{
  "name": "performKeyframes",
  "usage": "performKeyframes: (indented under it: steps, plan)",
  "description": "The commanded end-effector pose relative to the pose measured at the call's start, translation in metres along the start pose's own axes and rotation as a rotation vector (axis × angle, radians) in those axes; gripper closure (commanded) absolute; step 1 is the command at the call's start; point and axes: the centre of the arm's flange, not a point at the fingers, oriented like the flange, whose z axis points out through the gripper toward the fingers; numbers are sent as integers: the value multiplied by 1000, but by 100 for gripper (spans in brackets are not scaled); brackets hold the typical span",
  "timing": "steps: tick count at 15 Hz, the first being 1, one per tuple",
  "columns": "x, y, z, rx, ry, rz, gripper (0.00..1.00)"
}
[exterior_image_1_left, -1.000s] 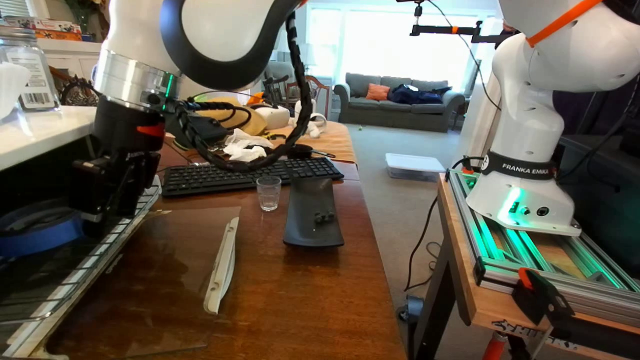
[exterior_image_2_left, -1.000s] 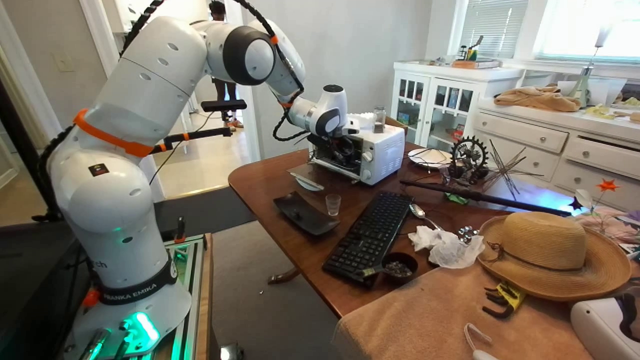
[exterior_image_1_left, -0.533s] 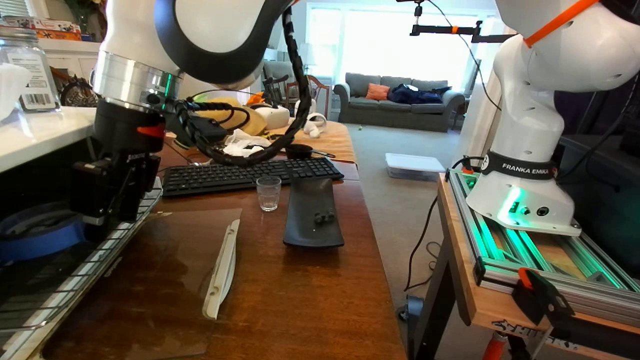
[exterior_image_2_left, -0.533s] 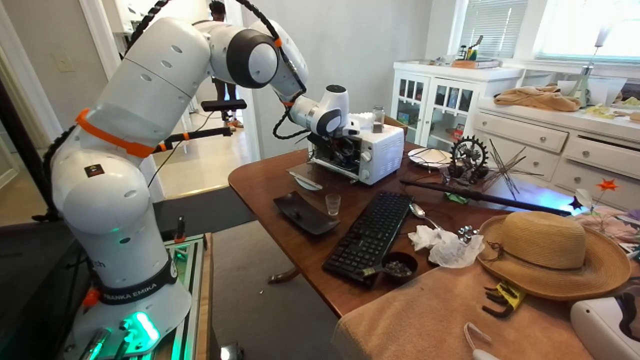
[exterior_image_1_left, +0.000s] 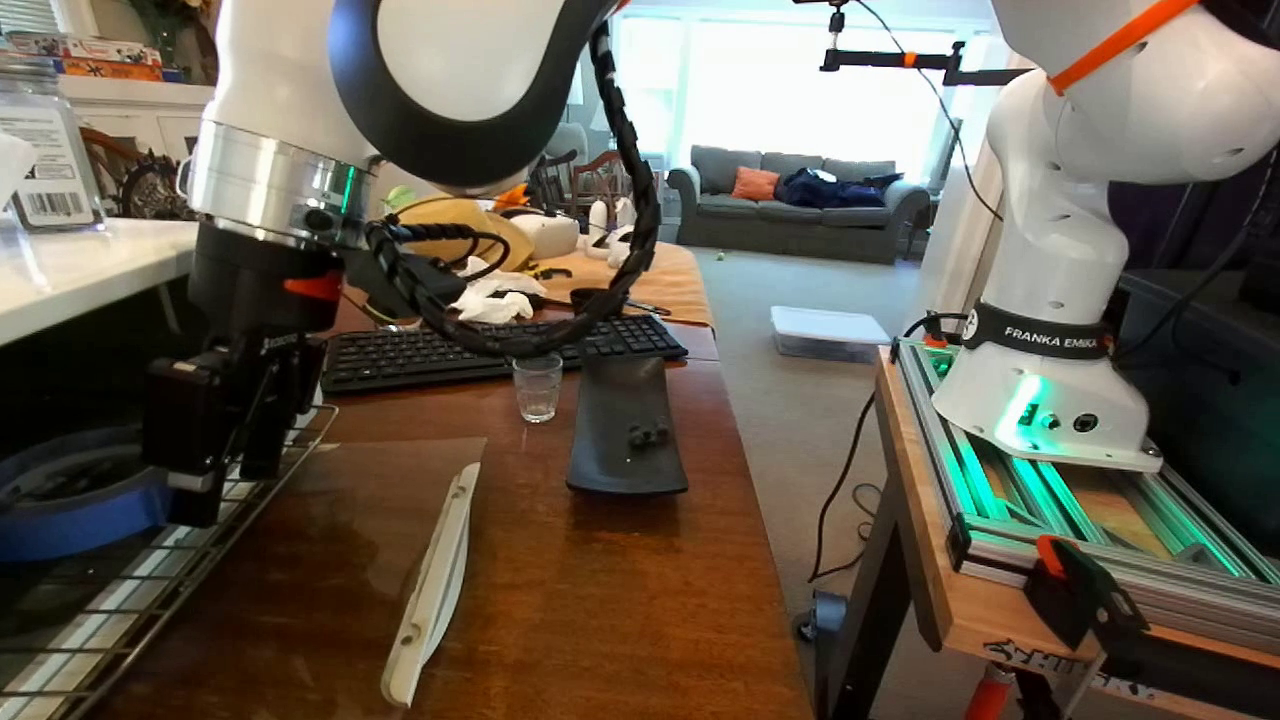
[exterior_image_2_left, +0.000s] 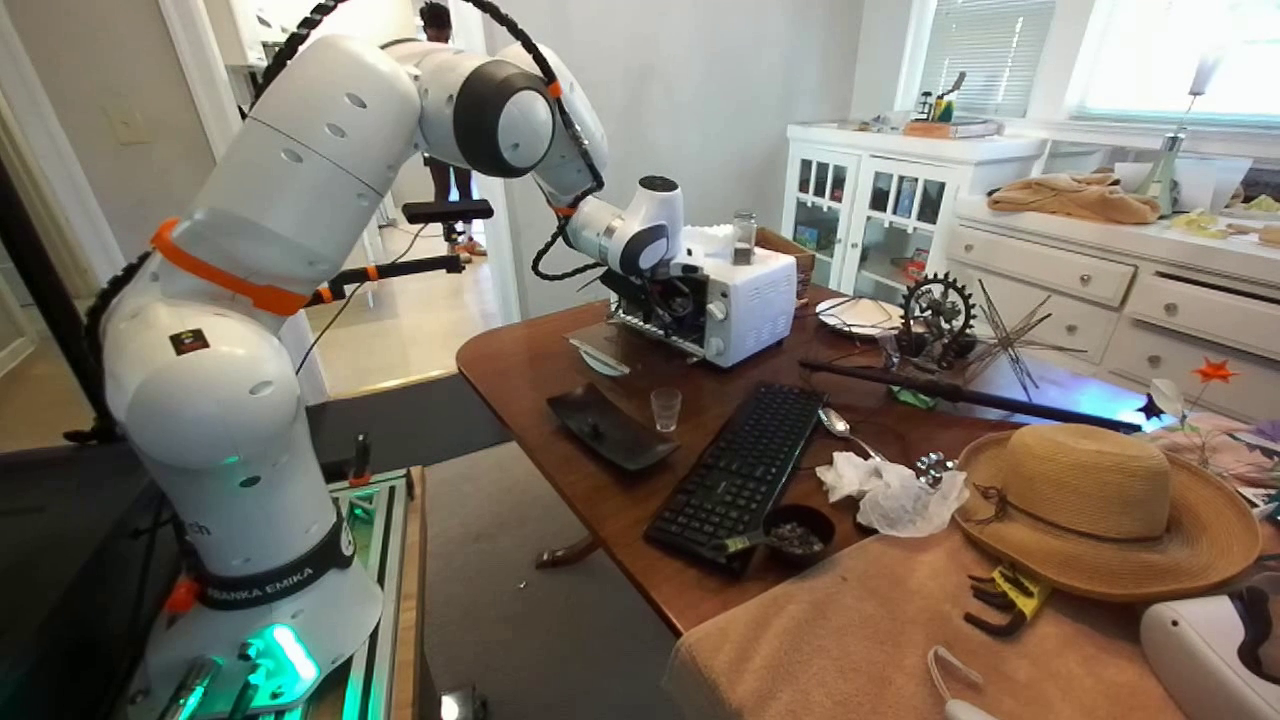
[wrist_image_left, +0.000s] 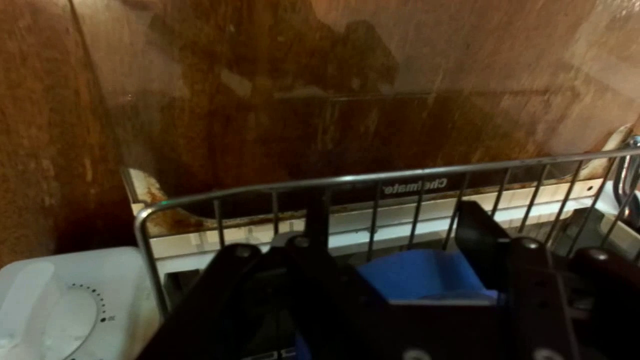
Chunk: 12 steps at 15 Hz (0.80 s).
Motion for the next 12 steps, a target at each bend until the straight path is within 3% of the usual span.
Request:
performKeyframes:
  steps: [1,5,12]
  plan:
    - [-26,-27,1,30,-10,-17,58]
    - [-41,-41,4,66,-20,-35,58]
    - [-63,8,-31,-38,48,117,58]
